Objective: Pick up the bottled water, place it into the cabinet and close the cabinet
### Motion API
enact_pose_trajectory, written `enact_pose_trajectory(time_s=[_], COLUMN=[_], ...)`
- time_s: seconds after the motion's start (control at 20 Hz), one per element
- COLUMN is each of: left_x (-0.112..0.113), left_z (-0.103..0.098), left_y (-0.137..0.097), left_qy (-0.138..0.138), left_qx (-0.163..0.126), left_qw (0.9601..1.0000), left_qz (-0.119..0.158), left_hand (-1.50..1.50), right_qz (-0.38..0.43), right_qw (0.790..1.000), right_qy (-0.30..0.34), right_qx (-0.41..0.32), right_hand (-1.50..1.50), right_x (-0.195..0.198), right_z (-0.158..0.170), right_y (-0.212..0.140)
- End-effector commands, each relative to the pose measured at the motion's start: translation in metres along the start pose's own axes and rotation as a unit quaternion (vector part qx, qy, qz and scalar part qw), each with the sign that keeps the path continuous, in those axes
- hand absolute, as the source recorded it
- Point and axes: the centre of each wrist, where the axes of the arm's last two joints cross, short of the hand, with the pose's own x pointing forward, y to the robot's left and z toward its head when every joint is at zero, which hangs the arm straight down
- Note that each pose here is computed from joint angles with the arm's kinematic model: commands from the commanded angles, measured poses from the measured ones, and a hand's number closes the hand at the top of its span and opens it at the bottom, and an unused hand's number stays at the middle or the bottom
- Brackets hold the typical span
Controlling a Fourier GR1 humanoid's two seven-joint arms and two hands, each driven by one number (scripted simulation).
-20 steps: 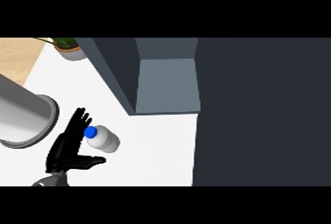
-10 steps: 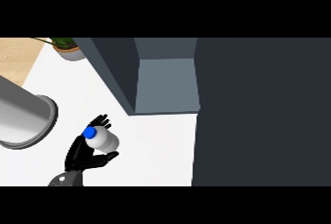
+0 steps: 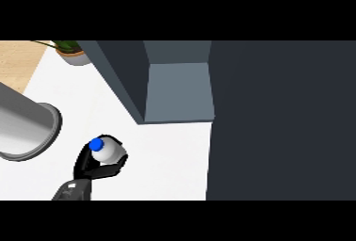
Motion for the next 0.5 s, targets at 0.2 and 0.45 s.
enact_pose_trajectory(time_s=[0.2,0.45], left_x=[-0.02,-0.028], left_z=[0.019,0.026], left_y=[-0.02,-0.054], left_qy=[-0.057,-0.068], left_qx=[-0.014,-0.015], left_qw=[0.9959,0.996], left_qz=[-0.068,-0.055], left_hand=[1.5,1.5], right_qz=[0.026,0.033], right_qw=[0.999,0.999], right_qy=[-0.021,-0.012], right_qx=[0.004,-0.014], right_hand=[-1.5,-1.5], right_x=[0.039,0.038], right_z=[-0.006,-0.007], right_y=[0.001,0.004])
